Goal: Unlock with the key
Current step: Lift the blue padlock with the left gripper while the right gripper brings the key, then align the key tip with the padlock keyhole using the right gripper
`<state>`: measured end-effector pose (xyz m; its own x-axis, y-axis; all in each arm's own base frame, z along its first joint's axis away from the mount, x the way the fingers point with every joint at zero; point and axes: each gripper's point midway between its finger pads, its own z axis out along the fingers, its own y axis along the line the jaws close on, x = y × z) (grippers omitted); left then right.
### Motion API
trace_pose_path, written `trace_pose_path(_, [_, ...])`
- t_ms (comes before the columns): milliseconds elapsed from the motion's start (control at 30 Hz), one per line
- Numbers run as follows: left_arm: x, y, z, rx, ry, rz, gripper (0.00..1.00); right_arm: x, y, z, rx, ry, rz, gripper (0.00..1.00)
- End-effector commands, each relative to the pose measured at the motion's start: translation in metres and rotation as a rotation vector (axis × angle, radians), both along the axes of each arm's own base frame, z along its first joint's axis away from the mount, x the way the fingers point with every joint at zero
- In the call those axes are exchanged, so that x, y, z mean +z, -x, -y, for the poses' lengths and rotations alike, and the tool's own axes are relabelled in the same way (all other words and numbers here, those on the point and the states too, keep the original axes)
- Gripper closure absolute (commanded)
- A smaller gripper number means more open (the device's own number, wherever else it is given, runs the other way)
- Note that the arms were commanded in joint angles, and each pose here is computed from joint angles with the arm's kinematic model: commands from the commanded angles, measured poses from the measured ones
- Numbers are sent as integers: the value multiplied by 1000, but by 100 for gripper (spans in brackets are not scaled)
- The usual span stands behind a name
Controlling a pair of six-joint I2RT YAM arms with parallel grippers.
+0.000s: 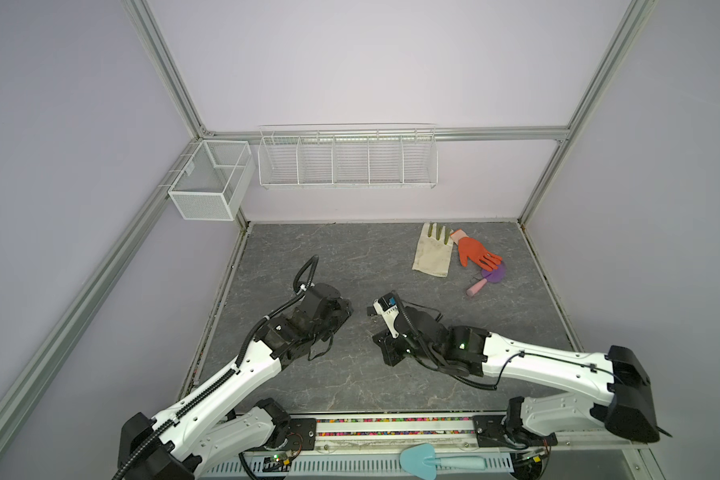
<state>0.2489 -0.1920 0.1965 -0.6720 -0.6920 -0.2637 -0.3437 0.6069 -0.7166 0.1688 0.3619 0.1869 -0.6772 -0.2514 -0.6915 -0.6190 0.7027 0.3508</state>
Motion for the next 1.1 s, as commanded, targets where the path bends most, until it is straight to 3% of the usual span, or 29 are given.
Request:
trace_pose_path(0, [20,-2,3,37,93,31,89,20,-12,-16,-43,-67,40,93])
trace_pose_path(1067, [30,1,12,4,167,59,92,32,-47,-32,-107,-46,117,94])
